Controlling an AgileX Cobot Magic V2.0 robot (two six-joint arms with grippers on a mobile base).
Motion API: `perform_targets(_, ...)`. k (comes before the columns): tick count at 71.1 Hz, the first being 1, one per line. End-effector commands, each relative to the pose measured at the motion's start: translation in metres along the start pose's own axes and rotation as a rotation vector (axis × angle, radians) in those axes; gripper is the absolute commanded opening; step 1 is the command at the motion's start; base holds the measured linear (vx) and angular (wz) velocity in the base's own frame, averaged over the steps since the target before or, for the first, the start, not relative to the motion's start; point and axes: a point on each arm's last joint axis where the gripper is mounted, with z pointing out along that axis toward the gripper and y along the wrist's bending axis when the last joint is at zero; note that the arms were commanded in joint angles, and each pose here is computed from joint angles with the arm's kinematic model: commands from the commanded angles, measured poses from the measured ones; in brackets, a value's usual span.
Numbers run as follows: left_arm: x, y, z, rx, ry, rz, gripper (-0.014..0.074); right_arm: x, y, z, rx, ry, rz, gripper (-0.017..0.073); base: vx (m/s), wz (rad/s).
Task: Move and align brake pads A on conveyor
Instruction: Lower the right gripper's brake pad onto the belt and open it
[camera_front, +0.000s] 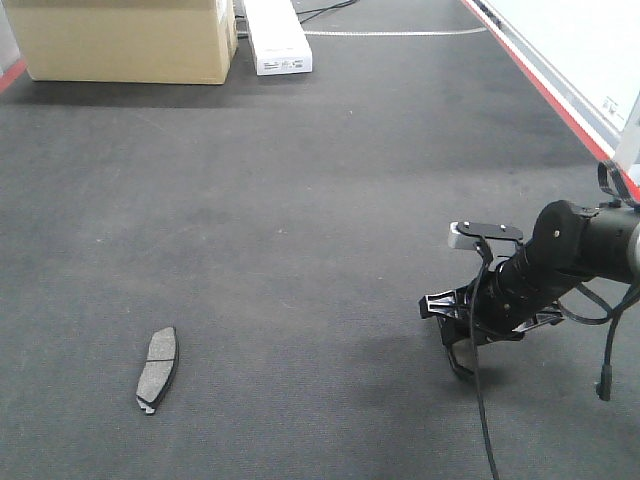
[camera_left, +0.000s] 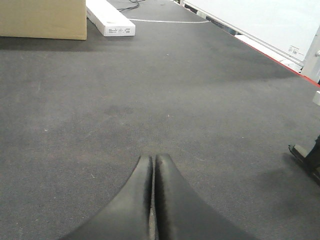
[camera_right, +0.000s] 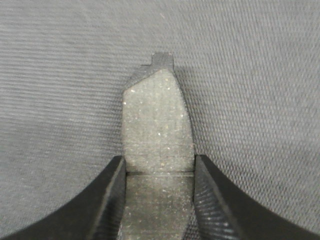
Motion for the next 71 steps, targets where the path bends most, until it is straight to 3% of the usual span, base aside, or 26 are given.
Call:
perform_targets(1, -0.015, -0.004, -0.002, 0.029, -0.097, 0.002, -0.0008, -0.014, 0.004, -0.022, -0.01, -0.104, -0.002, 0.0337, 0.0, 0.0)
perform_targets(13, -0.015, -0.004, -0.002, 0.029, -0.097, 0.002, -0.0008, -0.014, 0.003, -0.022, -0.009, -0.104, 0.0, 0.0416, 0.0, 0.0)
perform_targets(22, -0.015, -0.004, -0.002, 0.029, -0.097, 0.002, -0.0008, -0.014, 0.004, -0.025, -0.012, -0.097, -0.002, 0.0424, 0.0, 0.0)
perform_targets(34, -0.015, -0.004, -0.002, 0.029, -0.097, 0.002, -0.0008, -0.019, 0.009, -0.068, 0.004, -0.192, -0.059, 0.04, 0.0, 0.0)
perform_targets(54, -0.015, -0.004, -0.002, 0.029, -0.097, 0.002, -0.0008, 0.002, 0.019, -0.181, 0.044, -0.504, -0.154, 0.0284, 0.0, 0.0)
perform_targets(71, -0.015, -0.004, -0.002, 0.029, -0.097, 0.002, -0.0008, 0.036, 0.024, -0.233, 0.044, -0.686, -0.197, 0.0112, 0.0, 0.0)
